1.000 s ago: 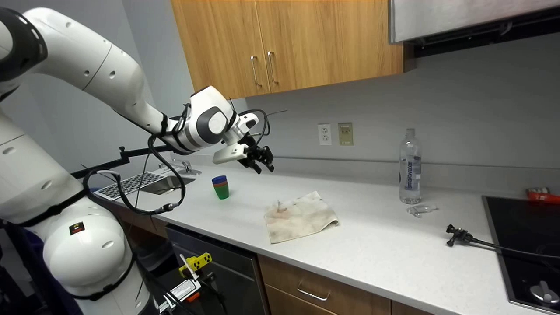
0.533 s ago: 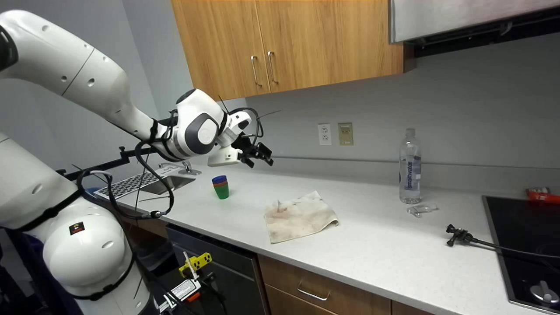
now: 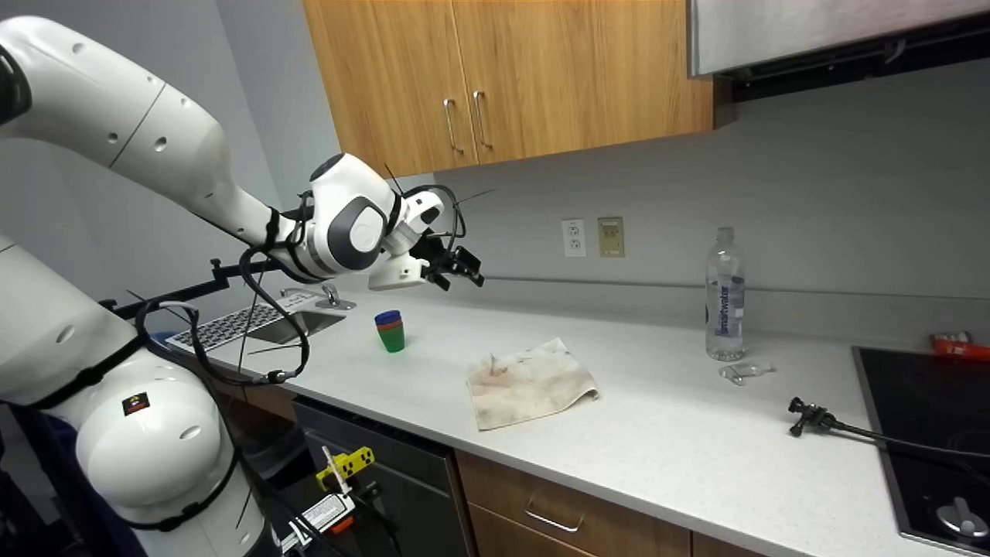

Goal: Unfold the towel and lay it flat on the countertop

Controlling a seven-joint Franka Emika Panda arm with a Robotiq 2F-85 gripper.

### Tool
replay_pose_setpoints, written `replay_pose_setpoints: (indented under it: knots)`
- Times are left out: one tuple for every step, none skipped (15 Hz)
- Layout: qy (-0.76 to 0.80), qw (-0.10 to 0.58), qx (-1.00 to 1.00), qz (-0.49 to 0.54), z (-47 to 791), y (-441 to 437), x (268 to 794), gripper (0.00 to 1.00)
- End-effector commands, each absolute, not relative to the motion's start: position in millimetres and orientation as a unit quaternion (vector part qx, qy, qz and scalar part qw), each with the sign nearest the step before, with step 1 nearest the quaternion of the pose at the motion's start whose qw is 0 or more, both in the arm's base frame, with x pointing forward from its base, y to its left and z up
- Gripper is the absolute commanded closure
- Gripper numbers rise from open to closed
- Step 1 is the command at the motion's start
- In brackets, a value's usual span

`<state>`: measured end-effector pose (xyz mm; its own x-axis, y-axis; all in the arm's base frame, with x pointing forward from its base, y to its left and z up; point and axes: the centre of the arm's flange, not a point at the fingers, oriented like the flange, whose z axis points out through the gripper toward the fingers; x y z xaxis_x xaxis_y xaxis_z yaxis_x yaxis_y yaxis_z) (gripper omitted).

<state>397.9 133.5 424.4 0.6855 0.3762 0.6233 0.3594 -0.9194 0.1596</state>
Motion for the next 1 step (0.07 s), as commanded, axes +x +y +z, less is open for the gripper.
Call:
replay_pose_setpoints:
  knots:
    - [0.2, 0.012, 0.918, 0.342, 424.4, 133.5, 397.9, 0.0]
